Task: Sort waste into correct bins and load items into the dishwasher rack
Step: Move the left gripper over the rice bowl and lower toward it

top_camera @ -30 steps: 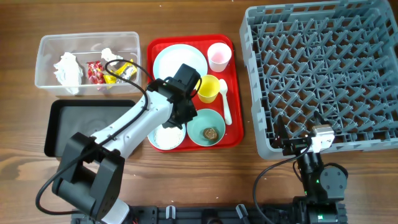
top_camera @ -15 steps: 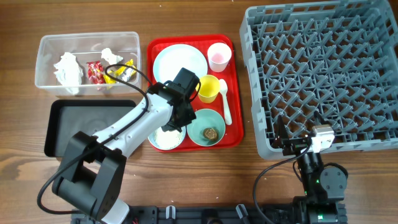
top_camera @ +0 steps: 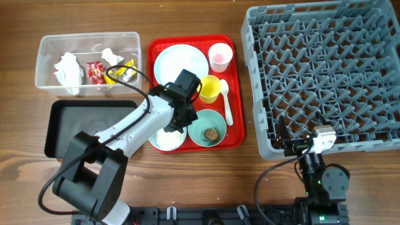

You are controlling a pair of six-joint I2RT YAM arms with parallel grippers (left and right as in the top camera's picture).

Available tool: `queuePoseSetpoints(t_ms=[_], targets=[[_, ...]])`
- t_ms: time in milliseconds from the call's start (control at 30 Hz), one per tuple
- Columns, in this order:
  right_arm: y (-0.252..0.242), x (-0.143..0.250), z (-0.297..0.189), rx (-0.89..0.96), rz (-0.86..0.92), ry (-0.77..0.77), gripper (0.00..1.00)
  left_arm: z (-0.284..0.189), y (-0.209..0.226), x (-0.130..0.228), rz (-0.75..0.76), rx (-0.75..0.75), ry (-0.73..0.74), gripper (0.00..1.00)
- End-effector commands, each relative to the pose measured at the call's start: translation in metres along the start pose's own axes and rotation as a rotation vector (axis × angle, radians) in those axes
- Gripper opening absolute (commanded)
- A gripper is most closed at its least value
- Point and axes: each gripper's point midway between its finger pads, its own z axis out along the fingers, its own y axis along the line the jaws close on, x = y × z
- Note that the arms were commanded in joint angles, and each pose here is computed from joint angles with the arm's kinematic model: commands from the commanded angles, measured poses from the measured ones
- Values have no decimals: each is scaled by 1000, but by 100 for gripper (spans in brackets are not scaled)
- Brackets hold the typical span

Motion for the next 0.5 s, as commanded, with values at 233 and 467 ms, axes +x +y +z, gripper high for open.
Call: queuePoseSetpoints(t_ms=[233, 467], targets=[[2, -2, 0, -14, -10, -9, 100, 6, 7, 2, -8, -34, 0, 4], [2, -2, 0, -14, -10, -9, 100, -16, -1, -10, 94, -6, -52, 4]])
